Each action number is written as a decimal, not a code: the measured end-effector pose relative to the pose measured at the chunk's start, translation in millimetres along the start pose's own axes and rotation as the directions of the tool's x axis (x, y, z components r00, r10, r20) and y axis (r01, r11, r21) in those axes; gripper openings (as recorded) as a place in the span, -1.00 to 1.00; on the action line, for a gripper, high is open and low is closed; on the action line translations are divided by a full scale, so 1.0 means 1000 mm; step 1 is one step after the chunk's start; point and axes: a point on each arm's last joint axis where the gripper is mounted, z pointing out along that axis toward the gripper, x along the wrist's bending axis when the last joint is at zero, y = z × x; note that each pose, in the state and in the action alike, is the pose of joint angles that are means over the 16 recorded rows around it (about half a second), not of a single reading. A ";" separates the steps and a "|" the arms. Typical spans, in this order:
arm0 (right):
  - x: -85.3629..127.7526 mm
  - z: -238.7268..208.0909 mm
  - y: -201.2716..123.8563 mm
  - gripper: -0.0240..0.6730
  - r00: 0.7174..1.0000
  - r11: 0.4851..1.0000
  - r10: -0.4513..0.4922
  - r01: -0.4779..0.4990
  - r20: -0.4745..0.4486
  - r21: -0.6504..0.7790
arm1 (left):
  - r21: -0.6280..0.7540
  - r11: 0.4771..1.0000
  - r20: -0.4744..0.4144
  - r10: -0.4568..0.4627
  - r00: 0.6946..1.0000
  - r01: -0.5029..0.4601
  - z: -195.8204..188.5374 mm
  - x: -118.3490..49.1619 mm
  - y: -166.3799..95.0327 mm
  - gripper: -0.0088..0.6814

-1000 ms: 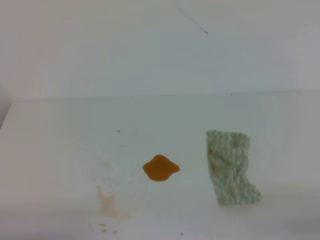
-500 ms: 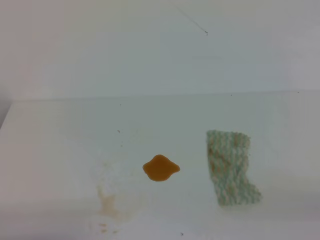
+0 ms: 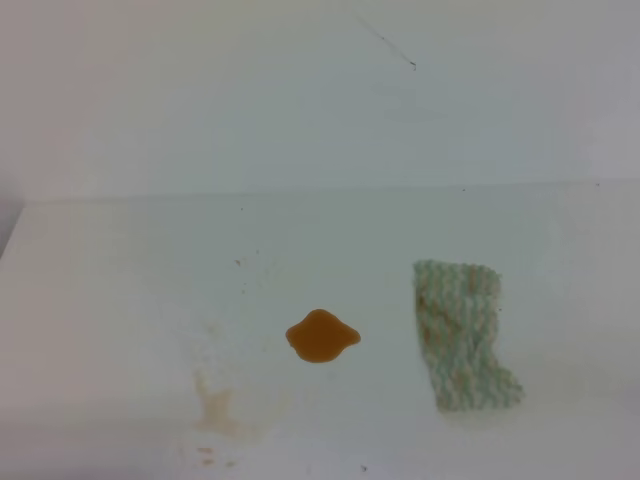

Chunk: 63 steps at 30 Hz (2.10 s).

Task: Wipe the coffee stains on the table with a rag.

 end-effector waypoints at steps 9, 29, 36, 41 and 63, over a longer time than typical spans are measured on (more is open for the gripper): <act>0.020 0.047 0.028 -0.94 0.971 0.916 -0.232 0.238 -0.056 0.325 | 0.000 1.000 0.000 0.000 1.000 0.000 0.000 0.000 0.000 -0.98; 0.062 0.183 0.003 -0.94 0.889 0.518 -0.136 0.440 -0.437 0.733 | -0.002 1.000 0.000 -0.001 1.000 0.001 0.001 0.001 -0.004 -0.98; 0.092 0.212 -0.034 -0.93 0.789 0.368 -0.076 0.590 -0.609 0.719 | -0.002 1.000 0.000 -0.001 1.000 0.001 0.001 0.001 -0.004 -0.98; 0.108 0.226 -0.065 -0.80 0.739 0.284 -0.051 0.655 -0.671 0.700 | -0.001 1.000 0.000 0.000 1.000 0.000 0.000 0.000 -0.002 -0.98; 0.128 0.294 -0.192 0.08 0.689 0.019 -0.028 0.725 -0.724 0.689 | -0.001 1.000 0.000 0.000 1.000 0.000 0.000 0.000 -0.001 -0.98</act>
